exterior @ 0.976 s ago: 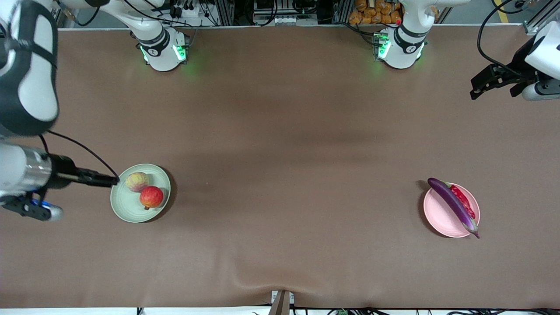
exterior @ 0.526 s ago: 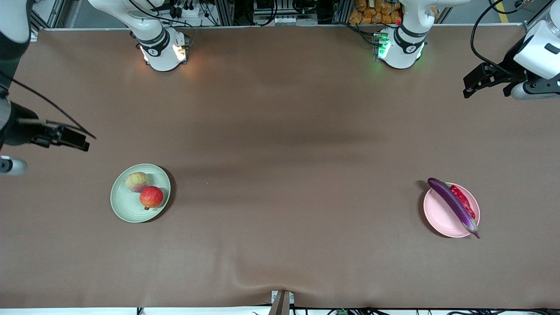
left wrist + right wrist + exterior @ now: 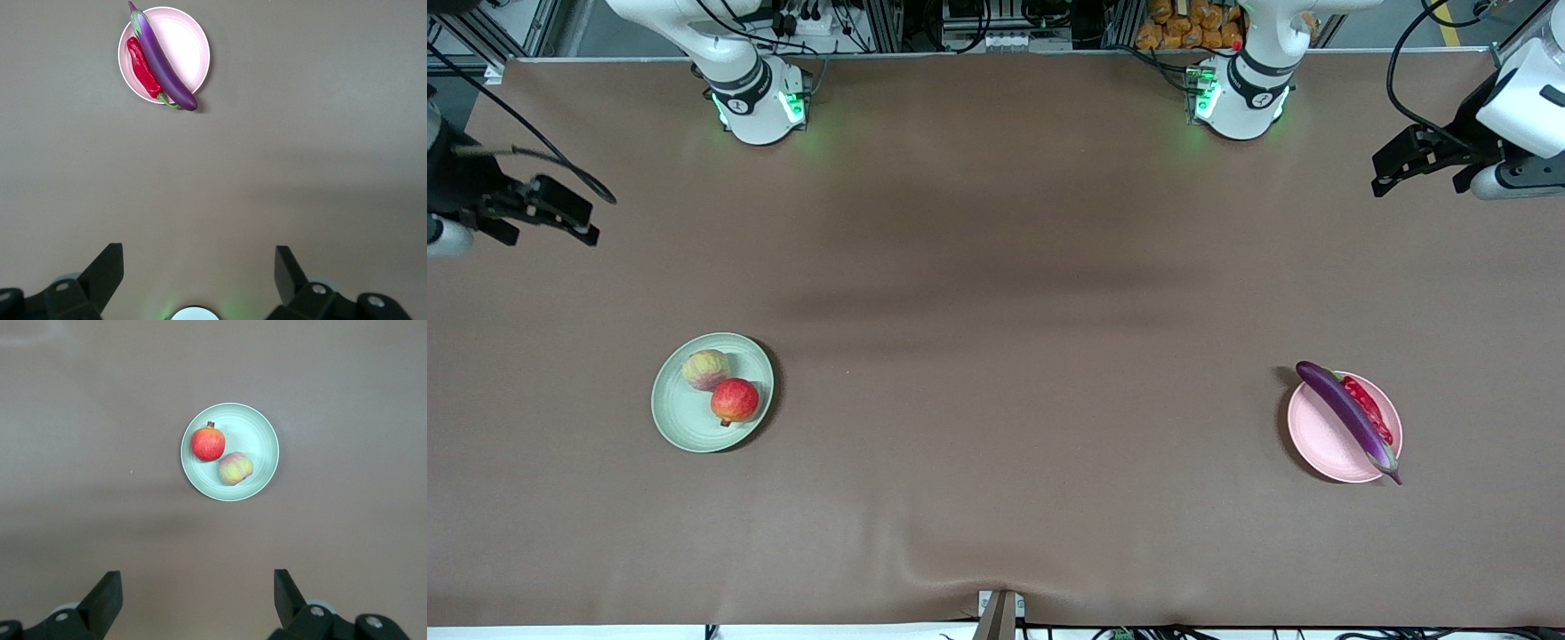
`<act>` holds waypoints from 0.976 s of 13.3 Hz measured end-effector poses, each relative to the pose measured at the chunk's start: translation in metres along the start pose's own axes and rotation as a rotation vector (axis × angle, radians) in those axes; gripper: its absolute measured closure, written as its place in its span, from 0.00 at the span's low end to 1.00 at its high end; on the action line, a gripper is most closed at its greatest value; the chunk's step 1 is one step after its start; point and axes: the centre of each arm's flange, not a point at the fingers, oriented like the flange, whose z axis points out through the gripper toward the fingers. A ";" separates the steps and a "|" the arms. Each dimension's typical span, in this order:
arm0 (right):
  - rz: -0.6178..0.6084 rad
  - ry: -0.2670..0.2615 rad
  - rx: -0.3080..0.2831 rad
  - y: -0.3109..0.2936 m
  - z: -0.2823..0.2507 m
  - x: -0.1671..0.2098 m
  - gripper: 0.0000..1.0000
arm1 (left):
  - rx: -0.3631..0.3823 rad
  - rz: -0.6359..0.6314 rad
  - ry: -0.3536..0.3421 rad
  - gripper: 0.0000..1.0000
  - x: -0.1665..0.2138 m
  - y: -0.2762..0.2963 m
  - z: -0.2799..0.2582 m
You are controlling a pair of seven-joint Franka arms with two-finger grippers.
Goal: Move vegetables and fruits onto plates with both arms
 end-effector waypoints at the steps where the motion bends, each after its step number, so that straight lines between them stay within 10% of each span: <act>1: -0.023 0.002 -0.006 0.003 -0.004 -0.004 0.00 | 0.000 0.000 0.001 0.00 0.000 0.000 0.000; 13: -0.050 -0.009 -0.029 0.009 -0.006 -0.008 0.00 | -0.004 -0.017 0.025 0.00 -0.004 0.000 -0.020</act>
